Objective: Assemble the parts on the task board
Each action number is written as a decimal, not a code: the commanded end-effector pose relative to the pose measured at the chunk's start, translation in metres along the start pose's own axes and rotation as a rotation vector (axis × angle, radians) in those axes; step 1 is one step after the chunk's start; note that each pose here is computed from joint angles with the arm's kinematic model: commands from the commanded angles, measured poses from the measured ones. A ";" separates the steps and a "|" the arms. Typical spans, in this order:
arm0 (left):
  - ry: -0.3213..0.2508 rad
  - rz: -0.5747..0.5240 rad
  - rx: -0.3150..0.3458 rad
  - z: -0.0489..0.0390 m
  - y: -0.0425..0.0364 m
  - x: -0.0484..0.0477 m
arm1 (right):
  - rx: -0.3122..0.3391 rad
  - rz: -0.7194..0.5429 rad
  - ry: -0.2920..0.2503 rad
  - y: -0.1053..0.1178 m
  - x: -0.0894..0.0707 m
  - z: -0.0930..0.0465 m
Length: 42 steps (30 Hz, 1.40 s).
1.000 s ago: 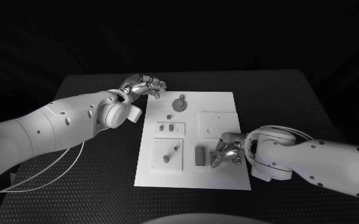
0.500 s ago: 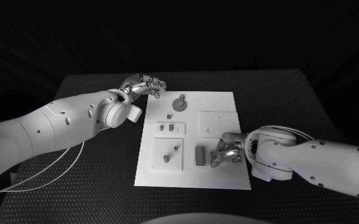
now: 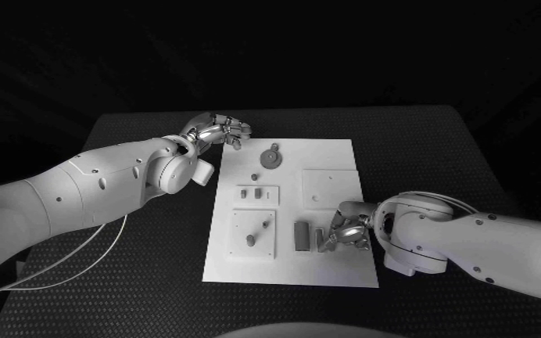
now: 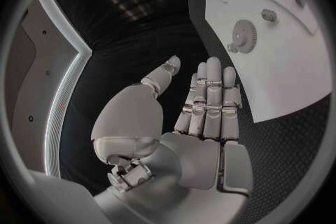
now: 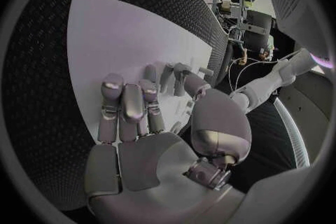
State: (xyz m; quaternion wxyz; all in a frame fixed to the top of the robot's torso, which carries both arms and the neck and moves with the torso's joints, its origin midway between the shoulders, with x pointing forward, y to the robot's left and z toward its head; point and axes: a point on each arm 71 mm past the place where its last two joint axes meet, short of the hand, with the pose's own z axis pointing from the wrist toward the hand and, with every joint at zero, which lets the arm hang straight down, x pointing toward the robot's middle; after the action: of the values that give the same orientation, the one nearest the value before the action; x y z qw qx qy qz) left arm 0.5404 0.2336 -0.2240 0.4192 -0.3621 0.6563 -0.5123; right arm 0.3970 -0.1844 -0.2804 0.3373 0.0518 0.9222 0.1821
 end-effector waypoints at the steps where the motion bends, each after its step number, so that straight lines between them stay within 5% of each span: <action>1: 0.015 -0.009 0.005 0.0002 -0.0009 0.0016 | -0.009 0.004 0.023 -0.001 0.002 0.000; 18: 0.014 -0.008 0.002 -0.0002 -0.0005 0.0010 | -0.020 -0.013 0.068 -0.001 0.006 -0.001; 42: 0.016 -0.008 -0.001 -0.0003 -0.0002 0.0011 | 0.003 -0.030 0.030 0.001 0.003 0.002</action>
State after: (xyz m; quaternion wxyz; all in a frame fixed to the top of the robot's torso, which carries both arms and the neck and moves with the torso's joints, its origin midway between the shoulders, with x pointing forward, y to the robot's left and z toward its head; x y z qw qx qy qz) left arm 0.5402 0.2347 -0.2247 0.4180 -0.3632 0.6580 -0.5103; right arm 0.3954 -0.1824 -0.2824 0.3214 0.0410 0.9279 0.1845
